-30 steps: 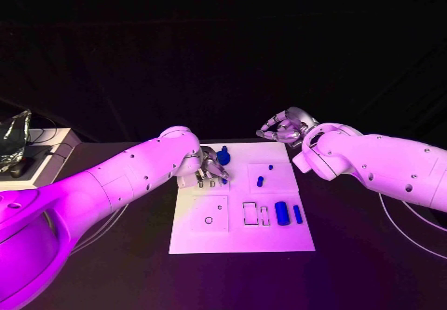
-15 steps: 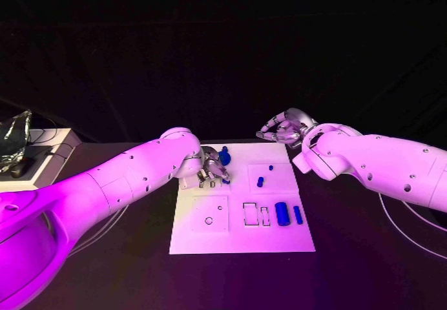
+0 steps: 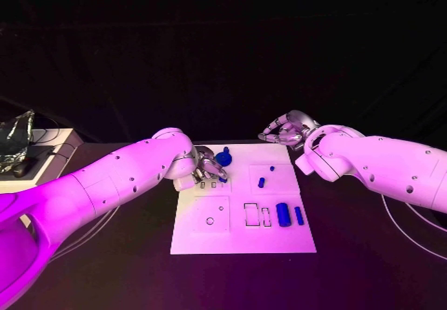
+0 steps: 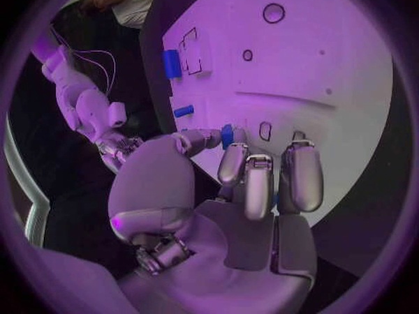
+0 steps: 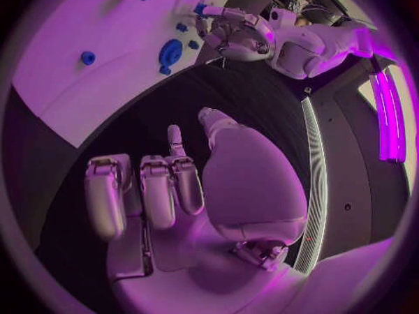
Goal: Assemble the parts on the task board
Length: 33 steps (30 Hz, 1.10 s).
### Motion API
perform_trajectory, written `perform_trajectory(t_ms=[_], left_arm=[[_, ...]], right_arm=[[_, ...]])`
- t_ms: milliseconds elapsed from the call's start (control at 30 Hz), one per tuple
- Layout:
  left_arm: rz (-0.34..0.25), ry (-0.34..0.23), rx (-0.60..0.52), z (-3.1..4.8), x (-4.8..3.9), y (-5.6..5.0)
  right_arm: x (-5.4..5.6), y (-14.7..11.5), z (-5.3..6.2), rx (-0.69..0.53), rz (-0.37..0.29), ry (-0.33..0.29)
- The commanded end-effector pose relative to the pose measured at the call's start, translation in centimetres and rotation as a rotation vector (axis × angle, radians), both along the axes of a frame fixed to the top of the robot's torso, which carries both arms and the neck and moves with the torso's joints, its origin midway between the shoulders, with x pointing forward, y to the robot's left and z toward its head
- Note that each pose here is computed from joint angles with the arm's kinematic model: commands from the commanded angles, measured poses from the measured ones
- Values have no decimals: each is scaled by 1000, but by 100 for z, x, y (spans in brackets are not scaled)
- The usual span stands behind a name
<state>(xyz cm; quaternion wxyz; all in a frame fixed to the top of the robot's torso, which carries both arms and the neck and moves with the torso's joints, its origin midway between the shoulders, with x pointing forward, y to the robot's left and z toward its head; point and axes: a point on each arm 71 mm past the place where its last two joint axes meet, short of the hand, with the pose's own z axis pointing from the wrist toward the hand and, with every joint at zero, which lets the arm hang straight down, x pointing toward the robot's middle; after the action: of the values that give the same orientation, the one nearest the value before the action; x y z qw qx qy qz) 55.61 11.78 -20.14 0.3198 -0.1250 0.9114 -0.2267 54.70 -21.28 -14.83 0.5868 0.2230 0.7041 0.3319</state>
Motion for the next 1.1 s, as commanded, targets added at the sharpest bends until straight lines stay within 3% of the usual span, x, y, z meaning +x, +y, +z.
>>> perform_trajectory(t_ms=[33,233,400,733,1100], left_arm=[[-3,33,-18,15,-49,4],[-13,22,19,29,-89,132],[4,-29,47,30,-92,207],[27,-93,96,-2,-91,251],[45,-112,116,-122,-89,223]], right_arm=[[-2,-6,-9,-13,14,4],[3,-42,-10,-15,8,0],[9,-67,-14,-22,4,1],[12,-63,-17,-31,10,2],[3,-47,-18,-30,15,5]])
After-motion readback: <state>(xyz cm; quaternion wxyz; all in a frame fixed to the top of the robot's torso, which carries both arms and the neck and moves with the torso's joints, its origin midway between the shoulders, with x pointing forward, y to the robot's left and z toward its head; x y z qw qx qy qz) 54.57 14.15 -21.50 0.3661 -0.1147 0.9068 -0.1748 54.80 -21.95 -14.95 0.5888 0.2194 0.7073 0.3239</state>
